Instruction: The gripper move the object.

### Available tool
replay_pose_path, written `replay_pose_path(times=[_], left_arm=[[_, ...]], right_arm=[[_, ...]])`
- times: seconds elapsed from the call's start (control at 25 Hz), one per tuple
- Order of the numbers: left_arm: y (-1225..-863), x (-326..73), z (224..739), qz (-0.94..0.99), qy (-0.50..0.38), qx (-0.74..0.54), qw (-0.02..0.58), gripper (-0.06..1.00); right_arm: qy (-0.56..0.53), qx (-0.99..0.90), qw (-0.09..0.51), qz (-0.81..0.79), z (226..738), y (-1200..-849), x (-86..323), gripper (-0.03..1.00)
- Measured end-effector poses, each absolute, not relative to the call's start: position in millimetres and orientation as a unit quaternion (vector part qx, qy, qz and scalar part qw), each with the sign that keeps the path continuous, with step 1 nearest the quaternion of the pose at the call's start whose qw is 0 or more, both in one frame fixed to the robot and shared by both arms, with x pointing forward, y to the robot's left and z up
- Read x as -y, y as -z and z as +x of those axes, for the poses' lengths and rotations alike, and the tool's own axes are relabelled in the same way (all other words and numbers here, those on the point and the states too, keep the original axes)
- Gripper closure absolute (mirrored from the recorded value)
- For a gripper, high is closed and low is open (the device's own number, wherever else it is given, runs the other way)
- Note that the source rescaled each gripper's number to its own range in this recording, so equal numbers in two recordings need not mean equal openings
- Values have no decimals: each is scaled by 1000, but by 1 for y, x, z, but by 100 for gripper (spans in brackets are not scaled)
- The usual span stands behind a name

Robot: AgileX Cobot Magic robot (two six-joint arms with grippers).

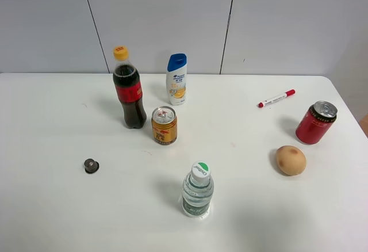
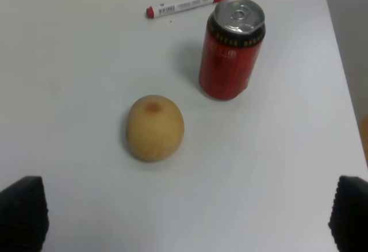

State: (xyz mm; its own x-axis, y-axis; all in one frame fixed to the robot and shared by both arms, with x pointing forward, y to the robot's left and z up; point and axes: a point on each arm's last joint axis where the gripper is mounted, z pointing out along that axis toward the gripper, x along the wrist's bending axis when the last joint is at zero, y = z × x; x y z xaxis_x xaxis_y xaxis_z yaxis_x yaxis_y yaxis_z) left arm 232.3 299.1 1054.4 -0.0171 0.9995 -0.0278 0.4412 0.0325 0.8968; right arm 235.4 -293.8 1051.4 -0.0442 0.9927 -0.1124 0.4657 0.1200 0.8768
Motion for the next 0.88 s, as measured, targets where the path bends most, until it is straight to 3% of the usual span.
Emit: replay_pose_path(times=[0.88], left_arm=[[-1054, -299, 232, 590, -369, -611, 379, -6]], right_arm=[[-338, -594, 395, 613, 234, -1051, 300, -3]])
